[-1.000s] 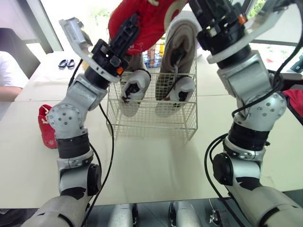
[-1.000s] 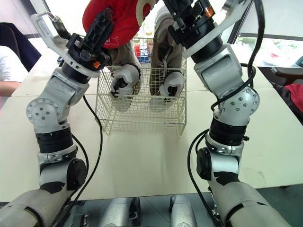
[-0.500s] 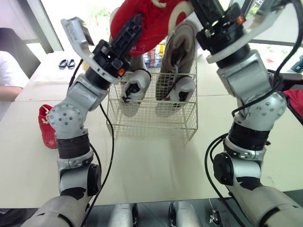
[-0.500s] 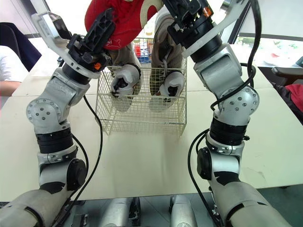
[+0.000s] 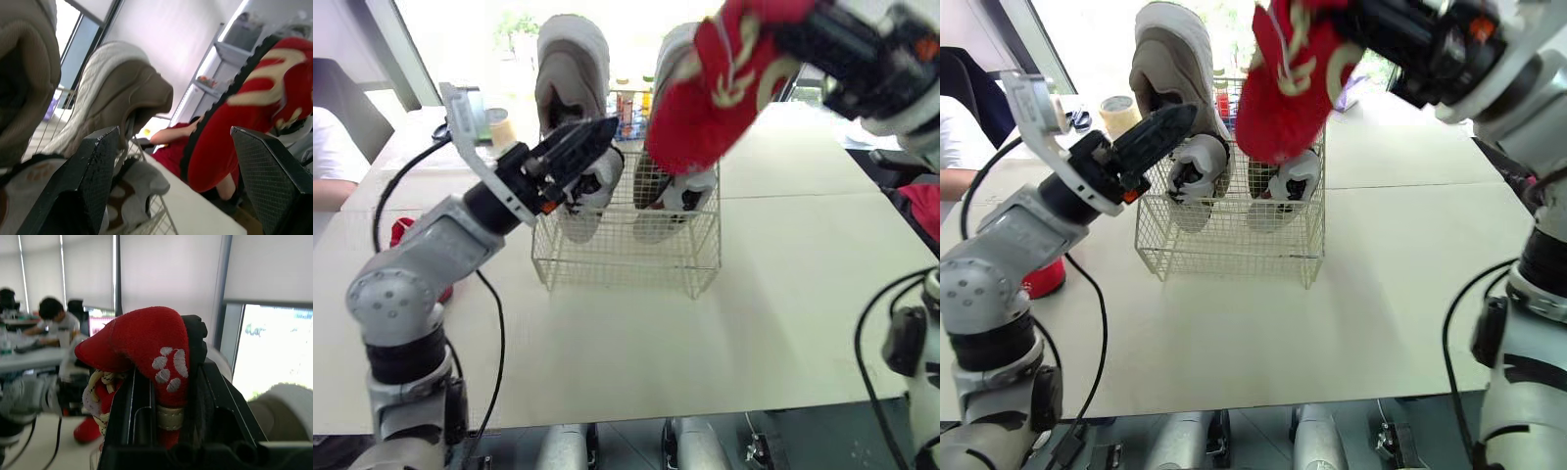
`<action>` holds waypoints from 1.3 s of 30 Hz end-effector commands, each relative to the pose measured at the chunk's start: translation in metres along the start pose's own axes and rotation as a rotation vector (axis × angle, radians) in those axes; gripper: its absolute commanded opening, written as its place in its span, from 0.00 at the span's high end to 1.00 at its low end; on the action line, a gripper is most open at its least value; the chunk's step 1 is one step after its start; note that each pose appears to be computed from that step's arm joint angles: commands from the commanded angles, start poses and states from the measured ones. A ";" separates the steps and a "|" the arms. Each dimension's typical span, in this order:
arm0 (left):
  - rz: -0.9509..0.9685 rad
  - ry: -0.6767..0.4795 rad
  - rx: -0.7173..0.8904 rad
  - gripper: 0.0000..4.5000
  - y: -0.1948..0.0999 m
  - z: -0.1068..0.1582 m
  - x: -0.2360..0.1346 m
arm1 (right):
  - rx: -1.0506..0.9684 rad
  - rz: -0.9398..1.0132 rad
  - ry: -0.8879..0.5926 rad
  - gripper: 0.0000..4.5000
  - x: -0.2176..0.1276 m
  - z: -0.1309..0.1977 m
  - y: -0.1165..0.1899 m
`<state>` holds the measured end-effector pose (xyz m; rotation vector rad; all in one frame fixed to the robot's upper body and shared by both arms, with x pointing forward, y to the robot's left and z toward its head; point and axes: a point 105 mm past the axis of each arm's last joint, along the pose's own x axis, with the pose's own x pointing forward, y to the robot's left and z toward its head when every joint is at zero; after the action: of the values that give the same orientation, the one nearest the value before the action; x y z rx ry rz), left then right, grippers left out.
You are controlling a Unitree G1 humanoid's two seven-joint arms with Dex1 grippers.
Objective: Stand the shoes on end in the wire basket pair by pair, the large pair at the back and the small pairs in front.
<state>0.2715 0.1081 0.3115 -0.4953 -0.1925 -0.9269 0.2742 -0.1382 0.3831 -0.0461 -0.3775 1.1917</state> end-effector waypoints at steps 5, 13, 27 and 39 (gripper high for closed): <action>0.072 0.113 -0.004 0.17 -0.008 -0.005 -0.038 | -0.056 0.116 0.115 0.88 0.005 -0.029 0.019; 0.149 0.273 -0.003 0.17 -0.002 -0.042 -0.072 | -0.145 0.096 0.191 0.88 0.009 -0.066 0.013; 0.122 0.331 -0.017 0.15 0.007 -0.040 -0.084 | -0.066 0.089 0.271 0.59 -0.006 -0.119 0.011; 0.102 0.355 -0.082 0.15 0.015 -0.032 -0.091 | -0.066 0.048 0.284 0.01 -0.015 -0.101 0.009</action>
<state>0.2299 0.1636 0.2349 -0.4314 0.2274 -0.8925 0.2992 -0.1273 0.2643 -0.2384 -0.1035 1.2214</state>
